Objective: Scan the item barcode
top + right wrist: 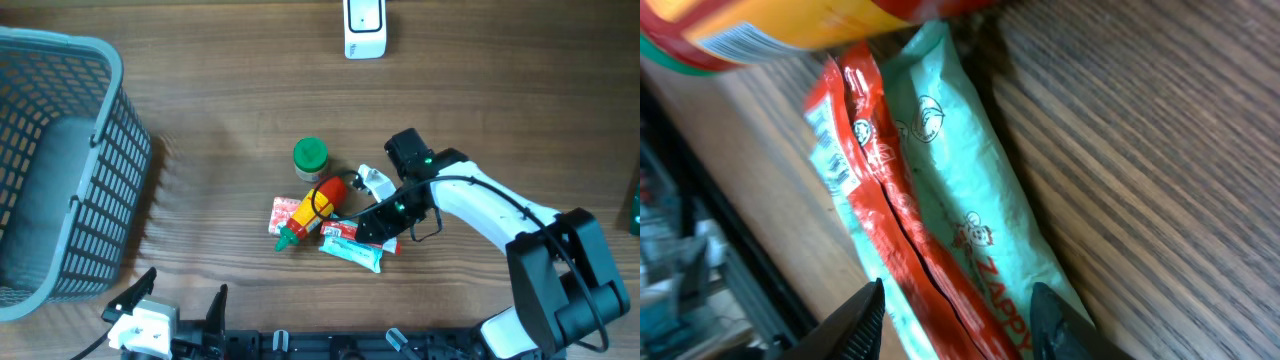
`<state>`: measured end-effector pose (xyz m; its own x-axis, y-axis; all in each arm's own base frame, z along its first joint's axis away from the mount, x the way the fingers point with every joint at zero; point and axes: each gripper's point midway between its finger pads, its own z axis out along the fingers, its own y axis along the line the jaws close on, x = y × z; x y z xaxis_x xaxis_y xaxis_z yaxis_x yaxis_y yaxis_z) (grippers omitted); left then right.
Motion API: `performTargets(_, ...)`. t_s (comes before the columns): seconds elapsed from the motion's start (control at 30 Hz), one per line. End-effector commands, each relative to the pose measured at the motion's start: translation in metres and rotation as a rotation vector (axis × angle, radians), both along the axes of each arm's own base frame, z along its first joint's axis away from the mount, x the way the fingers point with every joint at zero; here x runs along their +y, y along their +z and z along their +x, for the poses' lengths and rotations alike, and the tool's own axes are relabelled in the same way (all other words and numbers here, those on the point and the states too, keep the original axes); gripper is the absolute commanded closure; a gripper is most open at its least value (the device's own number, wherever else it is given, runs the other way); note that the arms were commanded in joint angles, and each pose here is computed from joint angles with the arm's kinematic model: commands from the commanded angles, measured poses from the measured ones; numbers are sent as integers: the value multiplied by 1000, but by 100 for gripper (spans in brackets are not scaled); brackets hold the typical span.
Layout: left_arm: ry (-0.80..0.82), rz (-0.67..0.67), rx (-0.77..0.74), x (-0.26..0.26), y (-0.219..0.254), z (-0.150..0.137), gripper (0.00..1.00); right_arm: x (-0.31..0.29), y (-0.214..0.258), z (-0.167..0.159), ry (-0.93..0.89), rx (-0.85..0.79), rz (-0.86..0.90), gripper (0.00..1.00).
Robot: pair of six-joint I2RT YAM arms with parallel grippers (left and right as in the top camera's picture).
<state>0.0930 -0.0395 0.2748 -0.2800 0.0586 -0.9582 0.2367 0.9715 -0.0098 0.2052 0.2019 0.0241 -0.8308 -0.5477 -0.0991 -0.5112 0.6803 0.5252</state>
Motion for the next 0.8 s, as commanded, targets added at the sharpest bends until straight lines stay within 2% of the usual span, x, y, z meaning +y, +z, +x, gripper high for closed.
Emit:
performTargets(0.0, -2, -5, -8, 0, 1, -1, 0, -3, -15, -11, 14, -3, -107, 53)
performTargets(0.07, -2, -5, -8, 0, 1, -1, 0, 0, -15, -14, 33, -5, -106, 56)
performTargets(0.13, -2, -5, -8, 0, 1, -1, 0, 6, -13, -17, 40, 7, -74, 69)
performTargets(0.23, -2, -5, -8, 0, 1, -1, 0, 15, -6, -22, 43, 39, -12, 96)
performTargets(0.4, -2, -5, -8, 0, 1, -1, 0, 20, -2, -21, 40, 45, 12, 95)
performTargets(0.47, -2, -5, -8, 0, 1, -1, 0, 30, 14, -7, -12, 42, 37, 96)
performTargets(0.6, -2, -5, -7, 0, 1, -1, 0, 40, 80, 3, -22, -51, 117, 96)
performTargets(0.77, -2, -5, -7, 0, 1, -1, 0, 31, 164, -12, -19, -285, 260, 96)
